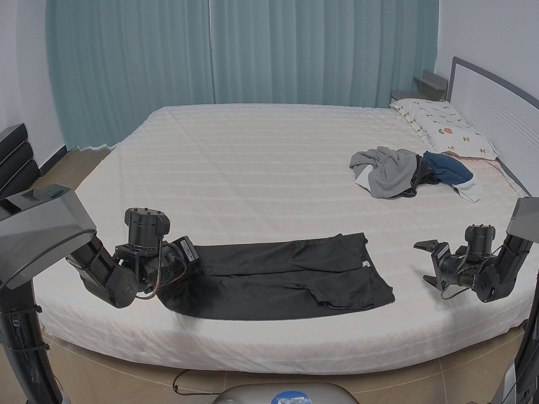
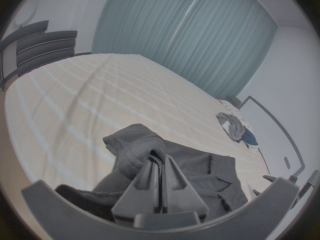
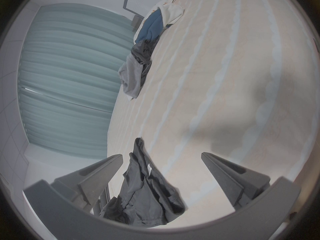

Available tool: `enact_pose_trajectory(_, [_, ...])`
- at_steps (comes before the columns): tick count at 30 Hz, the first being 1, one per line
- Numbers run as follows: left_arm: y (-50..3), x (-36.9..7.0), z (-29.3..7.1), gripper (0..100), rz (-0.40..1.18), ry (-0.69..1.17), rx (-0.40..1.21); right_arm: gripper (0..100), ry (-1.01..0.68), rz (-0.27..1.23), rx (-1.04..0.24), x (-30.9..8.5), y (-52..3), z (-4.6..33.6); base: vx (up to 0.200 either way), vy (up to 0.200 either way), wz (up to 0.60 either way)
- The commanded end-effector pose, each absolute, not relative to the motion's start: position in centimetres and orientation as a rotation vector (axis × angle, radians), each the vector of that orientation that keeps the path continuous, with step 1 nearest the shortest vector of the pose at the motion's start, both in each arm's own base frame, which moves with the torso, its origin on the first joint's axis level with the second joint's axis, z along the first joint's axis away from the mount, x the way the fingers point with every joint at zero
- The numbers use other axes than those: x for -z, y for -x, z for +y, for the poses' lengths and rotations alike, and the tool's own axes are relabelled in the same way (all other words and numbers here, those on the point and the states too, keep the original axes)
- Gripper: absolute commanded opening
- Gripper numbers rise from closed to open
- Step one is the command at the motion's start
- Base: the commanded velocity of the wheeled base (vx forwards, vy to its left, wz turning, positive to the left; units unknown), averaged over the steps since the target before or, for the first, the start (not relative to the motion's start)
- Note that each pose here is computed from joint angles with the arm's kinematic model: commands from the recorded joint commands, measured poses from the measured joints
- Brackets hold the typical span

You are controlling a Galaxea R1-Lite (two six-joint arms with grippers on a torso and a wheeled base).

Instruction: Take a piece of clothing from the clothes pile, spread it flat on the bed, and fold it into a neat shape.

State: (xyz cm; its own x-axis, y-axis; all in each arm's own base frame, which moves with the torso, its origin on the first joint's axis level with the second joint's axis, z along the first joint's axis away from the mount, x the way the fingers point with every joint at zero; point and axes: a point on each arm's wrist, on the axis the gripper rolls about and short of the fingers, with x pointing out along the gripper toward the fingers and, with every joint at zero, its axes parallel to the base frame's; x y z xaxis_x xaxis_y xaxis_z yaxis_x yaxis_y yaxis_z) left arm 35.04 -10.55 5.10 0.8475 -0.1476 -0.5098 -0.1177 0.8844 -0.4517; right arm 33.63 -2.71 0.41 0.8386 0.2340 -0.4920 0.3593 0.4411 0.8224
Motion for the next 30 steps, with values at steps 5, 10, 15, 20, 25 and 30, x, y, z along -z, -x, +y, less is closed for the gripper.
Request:
enact_pose_trajectory(5, [-35.8,-8.6,-14.6,0,0.547,0.470,0.090,100,-1.150,0.616,0.085,-0.3,-33.7,-2.7,0.000,-0.200,0.00])
enact_pose_trajectory(10, [-35.9,-9.6,-16.9,0,0.589,0.476,0.121,100,-1.150,0.617,0.086,-0.3,-33.5,-2.7,0.000,-0.200,0.00])
enact_pose_trajectory(15, [-35.8,-9.9,-19.2,0,0.628,0.462,0.156,100,-1.150,0.617,0.084,-0.4,-33.5,-2.6,0.000,-0.200,0.00])
enact_pose_trajectory(20, [-36.1,-9.4,-20.8,0,0.675,0.435,0.167,100,-1.148,0.614,0.078,-0.6,-33.5,-2.5,0.000,-0.200,0.00])
enact_pose_trajectory(25, [-36.1,-8.7,-22.9,0,0.726,0.437,0.180,100,-1.147,0.613,0.075,-0.7,-33.5,-2.5,0.000,-0.040,0.00])
enact_pose_trajectory(30, [-36.9,-7.1,-24.4,0,0.729,0.430,0.162,100,-1.145,0.615,0.071,-0.7,-33.5,-2.3,0.000,0.000,0.00])
